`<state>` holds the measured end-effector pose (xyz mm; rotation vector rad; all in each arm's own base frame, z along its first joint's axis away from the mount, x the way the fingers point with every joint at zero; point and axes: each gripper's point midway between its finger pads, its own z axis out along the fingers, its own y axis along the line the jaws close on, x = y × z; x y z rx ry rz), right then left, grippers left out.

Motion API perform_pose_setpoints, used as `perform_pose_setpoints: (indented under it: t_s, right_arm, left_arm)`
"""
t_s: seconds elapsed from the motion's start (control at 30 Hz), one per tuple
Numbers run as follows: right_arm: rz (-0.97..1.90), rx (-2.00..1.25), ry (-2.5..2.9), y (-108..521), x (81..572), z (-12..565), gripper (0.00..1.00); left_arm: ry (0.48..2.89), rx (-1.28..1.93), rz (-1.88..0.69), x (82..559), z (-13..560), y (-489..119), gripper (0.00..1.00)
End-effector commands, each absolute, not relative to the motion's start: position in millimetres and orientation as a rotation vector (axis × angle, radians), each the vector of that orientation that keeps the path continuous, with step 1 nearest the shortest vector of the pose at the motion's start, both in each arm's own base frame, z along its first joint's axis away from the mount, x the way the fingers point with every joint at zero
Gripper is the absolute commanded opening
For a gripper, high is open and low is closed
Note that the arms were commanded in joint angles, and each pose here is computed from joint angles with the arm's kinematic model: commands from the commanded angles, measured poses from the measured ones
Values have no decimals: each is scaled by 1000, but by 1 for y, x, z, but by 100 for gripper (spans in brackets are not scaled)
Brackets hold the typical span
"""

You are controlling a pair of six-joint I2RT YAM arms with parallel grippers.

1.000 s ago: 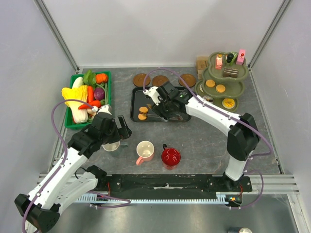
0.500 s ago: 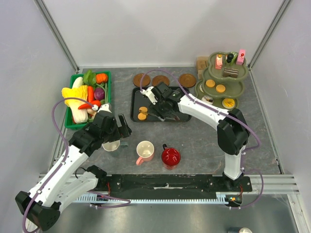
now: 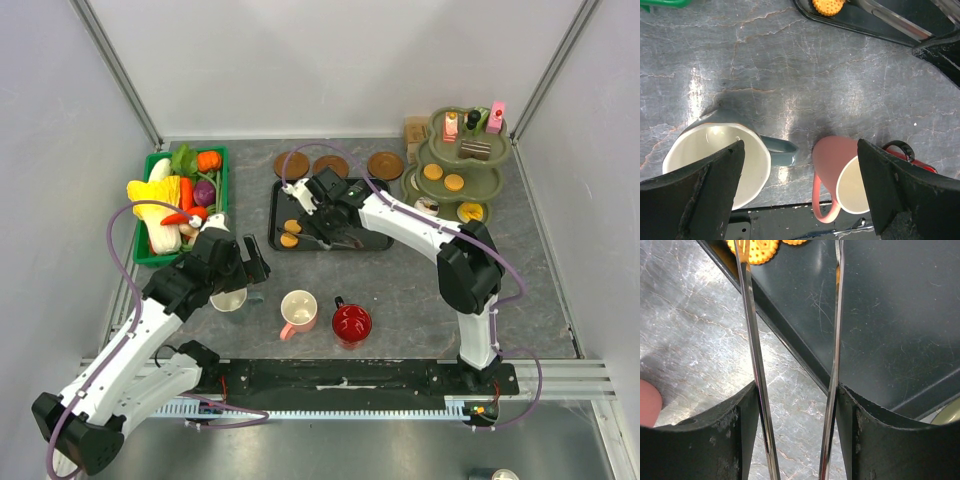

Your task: Serve the afternoon tea

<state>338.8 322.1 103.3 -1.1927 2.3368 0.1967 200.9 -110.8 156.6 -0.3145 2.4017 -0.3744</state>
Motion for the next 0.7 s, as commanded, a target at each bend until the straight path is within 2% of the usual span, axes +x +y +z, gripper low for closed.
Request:
perform_pose_setpoints:
  t_s: [0.0, 0.23, 0.67]
  right_arm:
    - [254, -1187, 2288, 338, 344, 118, 65]
    - [36, -1085, 2340, 312, 359, 114, 65]
    - [-46, -952, 2391, 298, 374, 115, 61]
  left_arm:
    - [2336, -323, -372, 215, 172, -111, 99]
    - [2328, -323, -378, 215, 173, -111, 99]
    - [2304, -321, -387, 214, 178, -109, 99]
